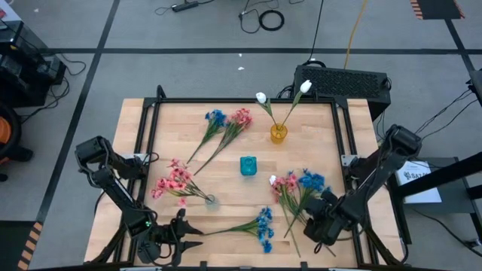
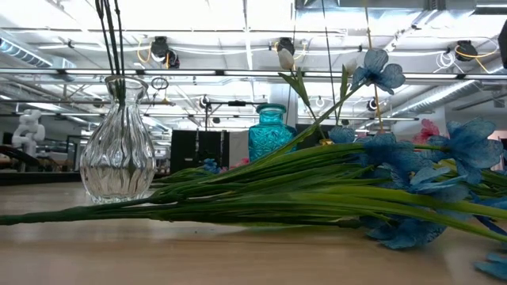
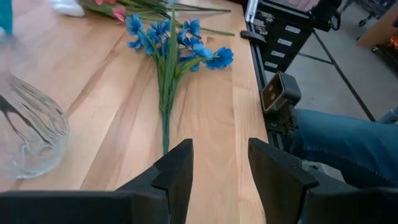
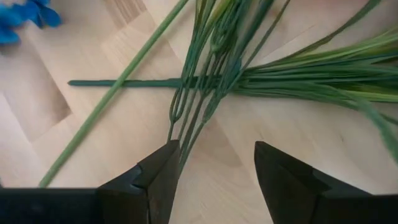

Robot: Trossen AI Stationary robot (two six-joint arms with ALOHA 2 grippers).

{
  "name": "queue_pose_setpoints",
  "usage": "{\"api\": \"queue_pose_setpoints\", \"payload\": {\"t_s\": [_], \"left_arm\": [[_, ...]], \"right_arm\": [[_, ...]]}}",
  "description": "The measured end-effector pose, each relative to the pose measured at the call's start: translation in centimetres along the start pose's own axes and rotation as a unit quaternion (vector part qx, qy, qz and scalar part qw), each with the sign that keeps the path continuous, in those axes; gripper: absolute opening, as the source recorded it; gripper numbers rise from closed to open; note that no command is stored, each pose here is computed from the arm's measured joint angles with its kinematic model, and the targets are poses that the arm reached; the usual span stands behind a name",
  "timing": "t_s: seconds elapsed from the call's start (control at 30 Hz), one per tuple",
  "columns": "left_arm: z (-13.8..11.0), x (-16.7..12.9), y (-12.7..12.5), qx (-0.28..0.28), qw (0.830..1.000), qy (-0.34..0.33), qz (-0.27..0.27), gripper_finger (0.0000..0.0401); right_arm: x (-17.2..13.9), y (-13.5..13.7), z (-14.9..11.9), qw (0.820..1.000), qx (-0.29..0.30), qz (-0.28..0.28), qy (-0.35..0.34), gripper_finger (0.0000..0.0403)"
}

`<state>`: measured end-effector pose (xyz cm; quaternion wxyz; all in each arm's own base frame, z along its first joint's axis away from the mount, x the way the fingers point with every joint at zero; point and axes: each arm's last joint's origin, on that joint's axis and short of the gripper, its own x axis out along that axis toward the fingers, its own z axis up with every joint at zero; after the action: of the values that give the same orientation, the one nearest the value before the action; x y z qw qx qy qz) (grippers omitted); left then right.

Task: Sort flowers into vase by color
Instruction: Put the bottom pink flowers into the transparent vase

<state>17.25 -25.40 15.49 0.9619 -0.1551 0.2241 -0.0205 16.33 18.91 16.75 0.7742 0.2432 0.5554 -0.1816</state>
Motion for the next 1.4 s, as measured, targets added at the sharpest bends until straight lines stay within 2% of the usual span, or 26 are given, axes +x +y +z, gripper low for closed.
{"api": "queue_pose_setpoints", "payload": {"t_s": [0.17,0.5,0.67,0.83,1.2,1.4], "left_arm": [[0.0,0.0,0.0,-0.003,1.0,-0.003,-0.001,0.0159],[0.2,0.0,-0.1,-0.01,1.0,-0.01,-0.002,0.0159],[-0.2,0.2,-0.1,-0.008,1.0,-0.009,0.001,0.0159],[-0.9,0.8,-0.2,-0.009,1.0,-0.01,0.0,0.0159],[-2.1,1.6,0.0,-0.025,1.0,-0.004,0.006,0.0159],[-2.1,1.6,0.0,-0.025,1.0,-0.004,0.006,0.0159]], "right_arm": [[0.8,0.9,-0.3,1.0,-0.012,-0.009,0.004,0.0207],[3.3,1.9,-1.0,0.999,-0.02,-0.012,0.025,0.0252],[4.0,2.0,-1.2,0.999,-0.023,-0.02,0.025,0.0248],[4.1,1.9,-1.2,0.999,-0.025,-0.023,0.032,0.0198],[4.1,2.4,-1.2,0.999,-0.008,0.0,0.039,0.0017],[3.0,2.5,-0.9,0.999,-0.005,-0.003,0.044,0.0007]]}}
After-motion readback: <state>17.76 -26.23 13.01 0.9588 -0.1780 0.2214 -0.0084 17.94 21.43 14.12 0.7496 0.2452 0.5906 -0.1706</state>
